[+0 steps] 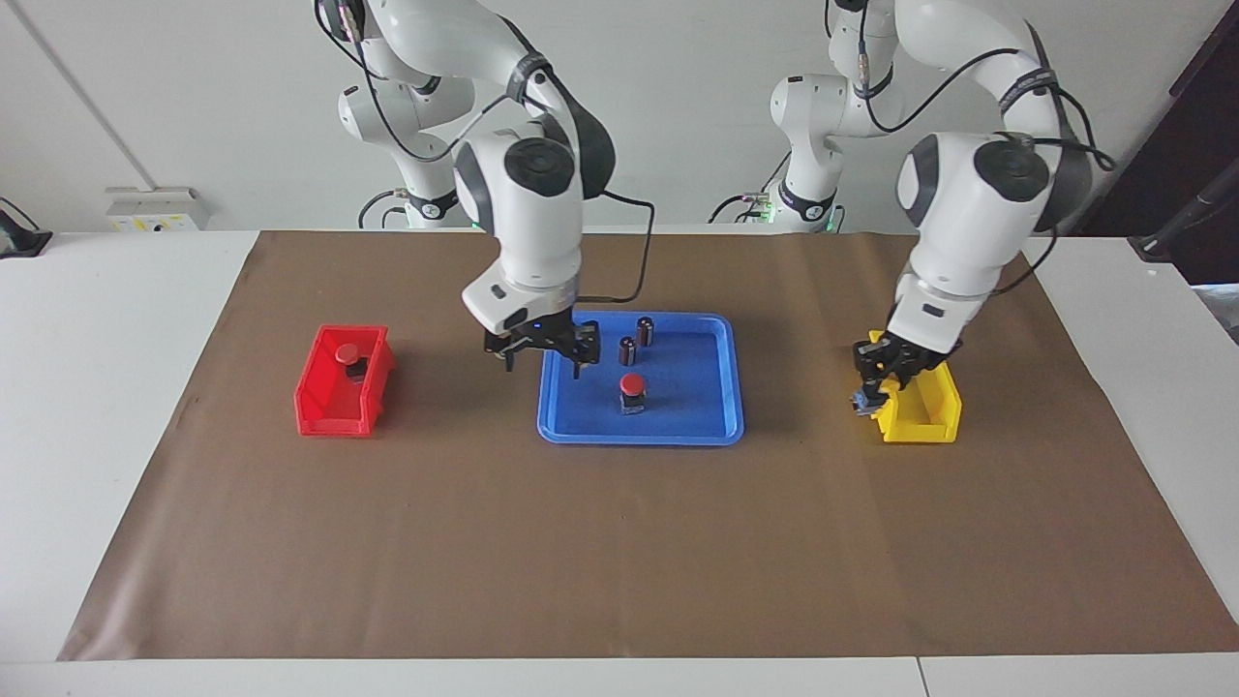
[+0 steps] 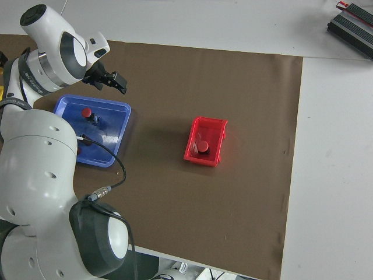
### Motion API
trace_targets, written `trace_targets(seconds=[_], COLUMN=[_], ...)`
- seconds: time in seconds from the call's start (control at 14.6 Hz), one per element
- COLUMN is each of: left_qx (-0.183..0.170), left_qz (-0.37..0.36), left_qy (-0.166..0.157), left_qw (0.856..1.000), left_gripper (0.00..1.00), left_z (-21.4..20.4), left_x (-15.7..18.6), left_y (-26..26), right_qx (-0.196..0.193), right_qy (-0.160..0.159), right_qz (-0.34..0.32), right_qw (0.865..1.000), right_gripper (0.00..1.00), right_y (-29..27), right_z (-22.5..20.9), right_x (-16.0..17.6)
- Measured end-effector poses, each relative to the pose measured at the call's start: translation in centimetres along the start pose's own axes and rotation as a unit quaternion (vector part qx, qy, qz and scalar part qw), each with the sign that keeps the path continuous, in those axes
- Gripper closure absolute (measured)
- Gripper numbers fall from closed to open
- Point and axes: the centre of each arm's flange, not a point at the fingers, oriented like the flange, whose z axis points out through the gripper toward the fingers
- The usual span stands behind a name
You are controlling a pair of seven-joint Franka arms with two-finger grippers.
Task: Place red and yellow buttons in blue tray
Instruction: 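Carry the yellow button to the tray while the right gripper returns to the red holder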
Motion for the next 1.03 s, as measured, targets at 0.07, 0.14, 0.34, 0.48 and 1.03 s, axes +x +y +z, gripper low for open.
trace_targets(seconds=[0.07, 0.14, 0.34, 0.48, 1.03], left_qx=[-0.001, -0.003, -0.014, -0.010, -0.002], left_qz=[-0.002, -0.003, -0.002, -0.001, 0.001], left_qy=[-0.003, -0.005, 0.000, -0.005, -0.015], left_qw=[1.000, 1.000, 1.000, 1.000, 1.000], left_gripper=[0.59, 0.59, 0.59, 0.59, 0.54], left_z=[0.7, 1.3, 3.7, 6.0, 10.3], left_x=[-2.3, -4.5, -8.6, -9.7, -10.2], left_y=[3.7, 6.6, 11.1, 12.1, 13.0], right_qx=[0.012, 0.020, 0.030, 0.030, 0.029], right_qy=[-0.009, -0.017, -0.012, -0.002, 0.001], right_qz=[-0.015, -0.028, -0.054, -0.066, -0.051], right_qw=[1.000, 0.999, 0.998, 0.997, 0.998], right_gripper=[0.00, 0.00, 0.03, 0.09, 0.28], right_y=[5.5, 10.6, 19.7, 21.2, 22.8], right_z=[-0.3, 0.0, 3.2, 6.2, 11.5], right_x=[-0.6, -1.7, -4.8, -6.0, -7.6])
